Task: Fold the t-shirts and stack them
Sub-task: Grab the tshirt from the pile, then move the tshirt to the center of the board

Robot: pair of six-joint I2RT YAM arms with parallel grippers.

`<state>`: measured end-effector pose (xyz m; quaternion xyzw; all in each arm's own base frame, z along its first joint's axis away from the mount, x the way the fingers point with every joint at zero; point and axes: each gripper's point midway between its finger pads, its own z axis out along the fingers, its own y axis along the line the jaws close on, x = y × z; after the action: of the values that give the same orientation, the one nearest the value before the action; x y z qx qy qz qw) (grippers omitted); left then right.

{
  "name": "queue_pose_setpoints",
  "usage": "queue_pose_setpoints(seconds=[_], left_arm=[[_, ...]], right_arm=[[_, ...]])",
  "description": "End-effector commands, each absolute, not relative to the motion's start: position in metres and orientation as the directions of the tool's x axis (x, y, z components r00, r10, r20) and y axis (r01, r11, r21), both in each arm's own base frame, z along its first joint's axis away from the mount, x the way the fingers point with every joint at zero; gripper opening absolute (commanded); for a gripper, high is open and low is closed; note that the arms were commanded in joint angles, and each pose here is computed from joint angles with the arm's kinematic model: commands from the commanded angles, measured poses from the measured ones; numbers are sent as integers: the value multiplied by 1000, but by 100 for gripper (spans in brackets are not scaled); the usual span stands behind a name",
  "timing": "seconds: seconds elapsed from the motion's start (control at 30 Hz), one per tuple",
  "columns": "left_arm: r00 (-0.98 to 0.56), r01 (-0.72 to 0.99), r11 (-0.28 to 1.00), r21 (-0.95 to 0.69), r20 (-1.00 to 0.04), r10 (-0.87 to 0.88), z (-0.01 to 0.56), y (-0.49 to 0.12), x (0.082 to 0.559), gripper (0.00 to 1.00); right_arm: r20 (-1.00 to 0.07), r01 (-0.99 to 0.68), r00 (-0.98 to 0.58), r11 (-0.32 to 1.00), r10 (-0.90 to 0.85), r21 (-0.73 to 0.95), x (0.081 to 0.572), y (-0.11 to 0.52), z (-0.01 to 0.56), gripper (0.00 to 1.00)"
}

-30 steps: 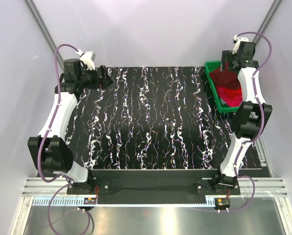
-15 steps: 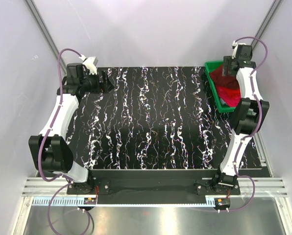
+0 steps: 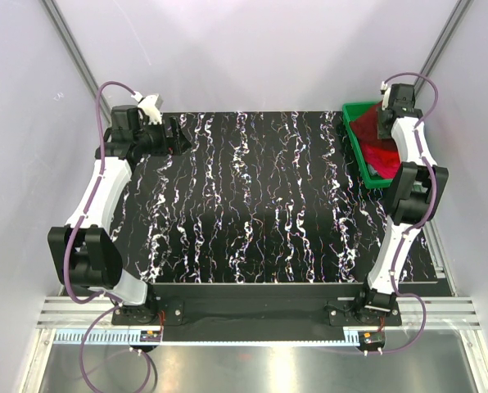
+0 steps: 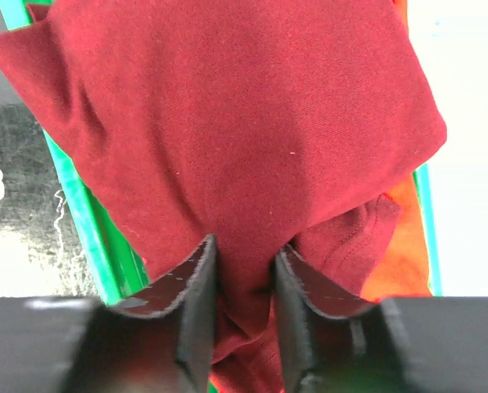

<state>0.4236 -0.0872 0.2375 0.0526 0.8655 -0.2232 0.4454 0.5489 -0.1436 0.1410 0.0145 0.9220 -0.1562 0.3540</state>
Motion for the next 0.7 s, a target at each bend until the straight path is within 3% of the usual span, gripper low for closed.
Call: queue_pose_setpoints(seconds=[0.0, 0.17, 0.23, 0.27, 0.4, 0.53, 0.67], left_arm=[[-534, 326, 883, -338, -837, -122, 263, -94, 425, 92], [-541, 322, 883, -342, -831, -125, 257, -94, 426, 92], [-542, 318, 887, -336, -832, -121, 256, -93, 428, 92], [-543, 325, 890, -320, -833, -102, 254, -92, 428, 93], [-519, 274, 933, -235, -853, -62, 258, -75, 439, 97], [-497, 171, 968, -181, -865, -74, 265, -50, 452, 99], [-480, 55, 969, -242, -857, -187, 272, -37, 459, 99]], right_arm=[[-748, 212, -658, 933, -84, -291, 561, -150, 198, 35], [-849, 221, -516, 939, -116, -263, 570, -133, 277, 28], [-874, 189, -455, 941, -170, -281, 567, -115, 312, 20], [-887, 185, -424, 942, -182, -282, 567, -109, 325, 11], [-932, 109, -320, 970, -172, -216, 553, -68, 373, 0], [-943, -144, -285, 980, -173, -136, 538, 0, 386, 0], [-956, -445, -253, 895, -152, -24, 509, 87, 398, 0]])
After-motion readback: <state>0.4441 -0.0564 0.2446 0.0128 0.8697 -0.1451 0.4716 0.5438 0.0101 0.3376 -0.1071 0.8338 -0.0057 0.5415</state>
